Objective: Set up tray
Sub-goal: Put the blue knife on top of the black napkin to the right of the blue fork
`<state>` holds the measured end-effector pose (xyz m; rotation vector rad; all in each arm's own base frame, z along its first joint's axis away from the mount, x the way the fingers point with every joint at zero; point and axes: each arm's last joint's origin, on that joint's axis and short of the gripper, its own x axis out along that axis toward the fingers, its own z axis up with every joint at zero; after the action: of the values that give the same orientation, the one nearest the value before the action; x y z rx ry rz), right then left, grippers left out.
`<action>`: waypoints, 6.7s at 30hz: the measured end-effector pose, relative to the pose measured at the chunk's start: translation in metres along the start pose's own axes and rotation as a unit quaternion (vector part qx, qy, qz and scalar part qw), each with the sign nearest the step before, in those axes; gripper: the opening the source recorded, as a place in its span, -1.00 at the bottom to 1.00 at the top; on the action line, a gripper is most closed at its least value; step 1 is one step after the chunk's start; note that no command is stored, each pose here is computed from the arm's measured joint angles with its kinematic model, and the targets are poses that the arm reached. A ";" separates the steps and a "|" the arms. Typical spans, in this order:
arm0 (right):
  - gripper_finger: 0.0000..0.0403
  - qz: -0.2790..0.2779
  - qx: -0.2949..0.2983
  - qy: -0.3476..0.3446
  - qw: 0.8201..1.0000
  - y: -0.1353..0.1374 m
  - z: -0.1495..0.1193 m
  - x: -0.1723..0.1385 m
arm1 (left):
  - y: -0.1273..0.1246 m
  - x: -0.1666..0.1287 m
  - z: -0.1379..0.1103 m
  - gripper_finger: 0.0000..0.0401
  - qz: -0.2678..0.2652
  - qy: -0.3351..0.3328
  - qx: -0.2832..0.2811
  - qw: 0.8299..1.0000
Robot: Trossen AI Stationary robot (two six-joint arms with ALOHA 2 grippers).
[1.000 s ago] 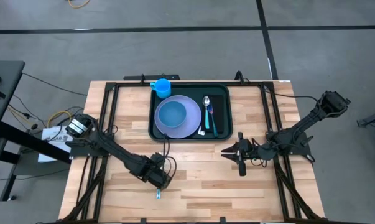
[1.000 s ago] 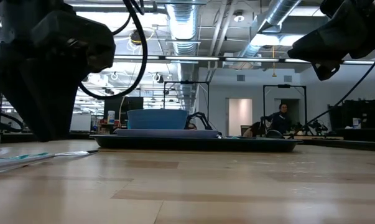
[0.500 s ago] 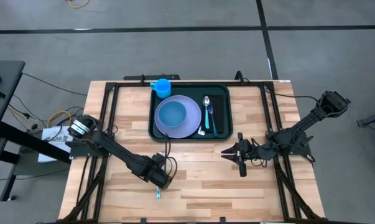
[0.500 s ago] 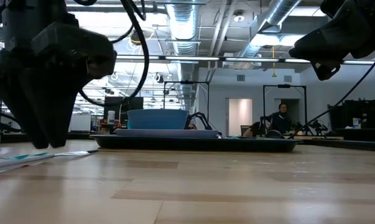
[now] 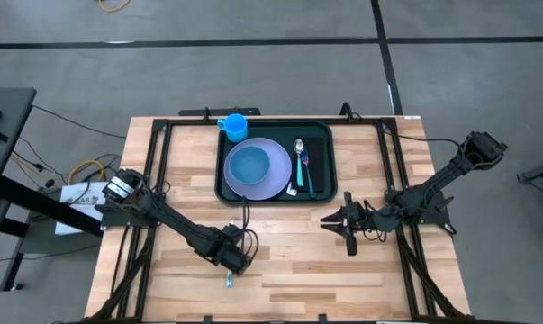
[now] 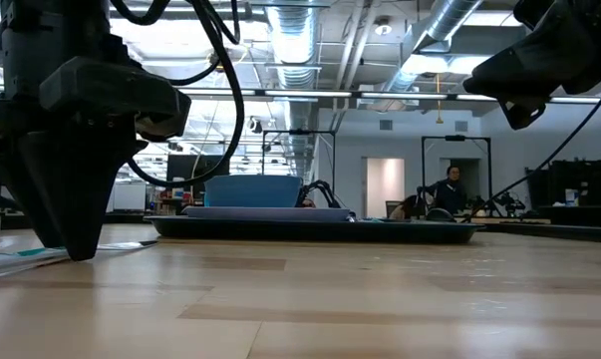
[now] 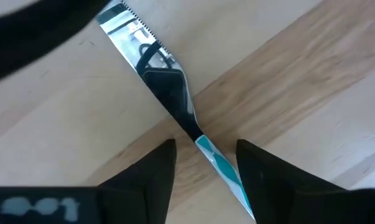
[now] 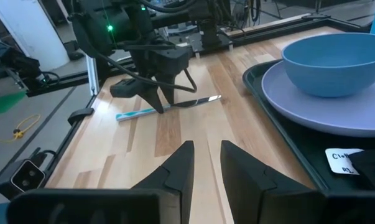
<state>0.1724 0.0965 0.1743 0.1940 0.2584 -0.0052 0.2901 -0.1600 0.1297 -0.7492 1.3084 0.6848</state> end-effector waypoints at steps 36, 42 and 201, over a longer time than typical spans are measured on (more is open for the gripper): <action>-0.64 0.012 0.000 0.004 1.000 0.001 0.000 0.000 | -0.023 -0.016 0.007 -0.96 -0.038 -0.048 0.068 0.996; -0.64 0.011 0.000 0.003 1.000 0.001 0.000 0.000 | -0.029 -0.023 0.009 -0.94 -0.047 -0.069 0.083 0.993; -1.00 -0.107 0.085 0.047 0.990 -0.094 0.118 -0.002 | -0.088 -0.151 0.040 -0.34 0.064 -0.609 0.446 0.653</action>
<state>0.1970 -0.0182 0.2686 0.3360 0.3727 -0.2312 0.3633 -0.1838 0.2918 0.6291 0.2575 0.3810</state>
